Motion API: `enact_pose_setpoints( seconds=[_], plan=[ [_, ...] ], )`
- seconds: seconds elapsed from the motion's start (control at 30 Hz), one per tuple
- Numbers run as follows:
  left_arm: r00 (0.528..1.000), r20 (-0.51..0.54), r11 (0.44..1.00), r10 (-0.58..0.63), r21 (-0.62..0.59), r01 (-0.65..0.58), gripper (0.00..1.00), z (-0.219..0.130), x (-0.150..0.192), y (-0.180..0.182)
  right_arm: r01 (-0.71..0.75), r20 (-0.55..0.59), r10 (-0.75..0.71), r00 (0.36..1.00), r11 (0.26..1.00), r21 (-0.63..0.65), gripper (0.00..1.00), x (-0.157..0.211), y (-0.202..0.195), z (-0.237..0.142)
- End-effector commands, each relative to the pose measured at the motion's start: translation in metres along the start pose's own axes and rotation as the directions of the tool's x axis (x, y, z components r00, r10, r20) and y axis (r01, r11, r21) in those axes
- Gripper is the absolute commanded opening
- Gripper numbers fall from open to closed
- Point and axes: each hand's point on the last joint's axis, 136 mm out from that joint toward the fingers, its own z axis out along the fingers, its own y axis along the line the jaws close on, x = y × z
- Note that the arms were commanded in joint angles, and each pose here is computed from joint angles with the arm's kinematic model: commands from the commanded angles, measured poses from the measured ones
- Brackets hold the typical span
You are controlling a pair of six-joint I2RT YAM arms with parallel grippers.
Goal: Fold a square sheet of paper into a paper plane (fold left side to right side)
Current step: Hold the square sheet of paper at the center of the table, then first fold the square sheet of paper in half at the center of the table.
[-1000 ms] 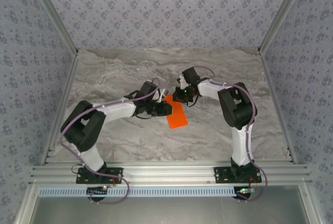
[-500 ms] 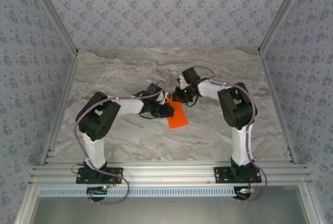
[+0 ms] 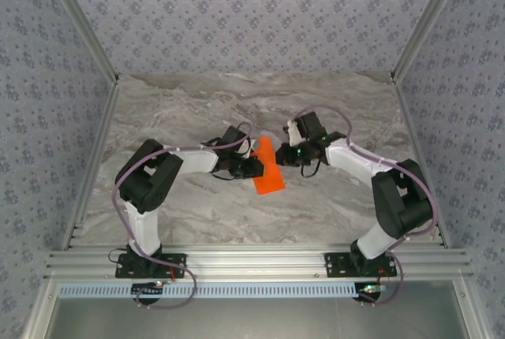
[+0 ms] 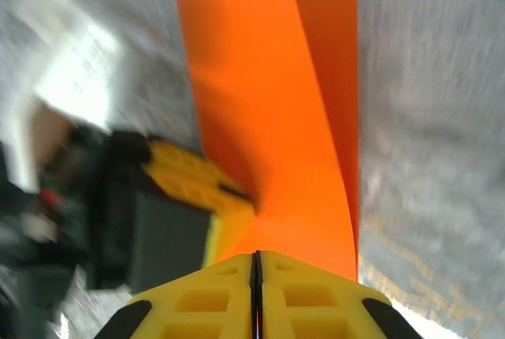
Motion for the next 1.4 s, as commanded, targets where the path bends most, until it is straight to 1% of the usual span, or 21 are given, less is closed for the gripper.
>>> enact_pose_setpoints(
  seconds=[0.0, 0.23, 0.37, 0.57, 0.67, 0.8, 0.97, 1.2, 1.37],
  plan=[
    [0.999, -0.035, 0.998, -0.029, -0.060, 0.026, 0.17, 0.003, 0.011, 0.012, -0.027, -0.097, 0.026, 0.995, 1.000, -0.012, 0.08, 0.039, 0.001, 0.018],
    [0.999, -0.035, 0.998, -0.022, -0.061, 0.020, 0.17, 0.002, 0.010, 0.010, -0.050, -0.147, 0.061, 0.987, 0.996, 0.074, 0.08, 0.055, -0.020, 0.041],
    [0.999, -0.035, 0.998, -0.010, -0.057, 0.008, 0.17, 0.000, 0.007, 0.006, -0.050, -0.183, 0.076, 0.980, 0.988, 0.147, 0.08, 0.065, -0.034, 0.043],
    [1.000, -0.015, 0.997, 0.014, -0.072, -0.015, 0.18, -0.010, -0.013, 0.007, -0.036, -0.258, 0.101, 0.961, 0.969, 0.245, 0.08, 0.090, -0.058, 0.041],
    [0.999, 0.020, 0.992, 0.051, -0.116, -0.048, 0.18, -0.011, -0.026, 0.017, -0.034, -0.281, 0.111, 0.953, 0.964, 0.265, 0.08, 0.100, -0.065, 0.042],
    [0.997, 0.053, 0.992, 0.057, -0.116, -0.051, 0.18, -0.008, -0.043, 0.031, -0.024, -0.312, 0.120, 0.943, 0.955, 0.294, 0.07, 0.111, -0.073, 0.041],
    [0.995, 0.100, 0.995, 0.026, -0.096, -0.016, 0.18, -0.012, -0.072, 0.046, -0.007, -0.331, 0.118, 0.936, 0.948, 0.318, 0.07, 0.119, -0.079, 0.038],
    [0.991, 0.136, 0.990, -0.011, -0.139, 0.030, 0.18, -0.017, -0.099, 0.075, -0.009, -0.329, 0.121, 0.937, 0.946, 0.323, 0.07, 0.122, -0.081, 0.035],
    [0.989, 0.147, 0.986, -0.018, -0.160, 0.042, 0.18, -0.019, -0.127, 0.088, -0.023, -0.326, 0.130, 0.936, 0.949, 0.313, 0.07, 0.124, -0.079, 0.035]
  ],
)
